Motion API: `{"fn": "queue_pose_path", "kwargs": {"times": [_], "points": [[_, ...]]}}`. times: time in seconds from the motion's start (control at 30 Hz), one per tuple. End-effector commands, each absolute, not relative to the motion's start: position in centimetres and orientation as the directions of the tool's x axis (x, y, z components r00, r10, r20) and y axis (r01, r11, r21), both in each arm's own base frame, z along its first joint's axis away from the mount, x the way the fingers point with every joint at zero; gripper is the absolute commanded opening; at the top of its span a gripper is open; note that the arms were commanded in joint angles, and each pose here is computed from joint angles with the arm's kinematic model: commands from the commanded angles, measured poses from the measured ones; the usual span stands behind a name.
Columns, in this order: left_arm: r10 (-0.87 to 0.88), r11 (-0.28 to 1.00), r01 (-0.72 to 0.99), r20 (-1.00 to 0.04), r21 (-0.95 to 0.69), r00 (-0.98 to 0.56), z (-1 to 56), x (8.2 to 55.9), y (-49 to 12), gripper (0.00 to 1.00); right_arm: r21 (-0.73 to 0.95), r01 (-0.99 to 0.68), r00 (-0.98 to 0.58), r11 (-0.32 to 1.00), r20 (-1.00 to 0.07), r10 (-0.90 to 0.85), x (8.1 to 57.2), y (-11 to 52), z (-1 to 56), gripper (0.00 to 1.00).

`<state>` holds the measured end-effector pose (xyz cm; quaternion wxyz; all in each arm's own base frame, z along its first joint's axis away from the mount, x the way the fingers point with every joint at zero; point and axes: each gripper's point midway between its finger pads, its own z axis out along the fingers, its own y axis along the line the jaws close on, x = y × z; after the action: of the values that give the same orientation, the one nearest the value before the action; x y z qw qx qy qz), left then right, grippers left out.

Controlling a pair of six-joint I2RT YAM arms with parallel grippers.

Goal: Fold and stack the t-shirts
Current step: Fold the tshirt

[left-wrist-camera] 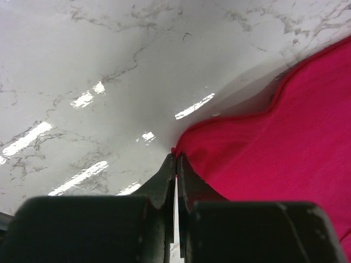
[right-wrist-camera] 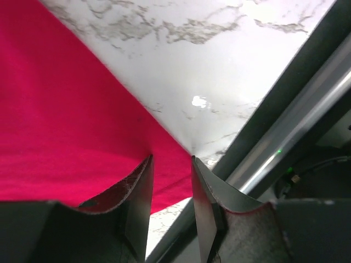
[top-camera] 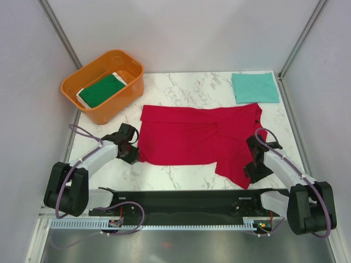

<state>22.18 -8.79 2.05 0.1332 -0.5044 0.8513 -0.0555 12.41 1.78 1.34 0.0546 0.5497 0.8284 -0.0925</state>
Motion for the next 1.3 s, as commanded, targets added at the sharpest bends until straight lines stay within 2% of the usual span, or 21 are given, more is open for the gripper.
{"fn": "queue_pose_path", "kwargs": {"times": [0.0,0.33,0.53,0.8,1.03,1.27], "points": [[-0.897,0.438,-0.856,-0.189,-0.274,-0.399,3.4,24.1,-9.0,0.02,-0.022,0.938,-0.340,0.345,-0.237,0.910,14.1,1.7,1.5,0.41],[-0.897,0.436,-0.856,-0.205,-0.277,-0.391,3.8,25.5,-9.1,0.02,0.080,0.920,-0.348,0.383,-0.277,0.895,18.1,1.9,0.0,0.38],[-0.901,0.420,-0.868,-0.241,-0.266,-0.362,3.6,26.0,-8.3,0.02,0.107,0.906,-0.330,0.409,-0.428,0.842,22.1,-0.2,2.4,0.39],[-0.898,0.421,-0.875,-0.245,-0.237,-0.366,3.1,26.8,-8.5,0.02,0.066,0.864,-0.417,0.499,-0.460,0.784,25.5,-0.3,3.4,0.40],[-0.909,0.398,-0.880,-0.240,-0.258,-0.341,3.5,26.9,-8.5,0.02,0.047,0.882,-0.395,0.470,-0.471,0.789,22.3,-1.2,7.4,0.42],[-0.910,0.402,-0.882,-0.214,-0.246,-0.356,3.1,26.6,-9.0,0.02,0.048,0.896,-0.396,0.442,-0.365,0.842,19.0,0.3,5.3,0.40]]}}
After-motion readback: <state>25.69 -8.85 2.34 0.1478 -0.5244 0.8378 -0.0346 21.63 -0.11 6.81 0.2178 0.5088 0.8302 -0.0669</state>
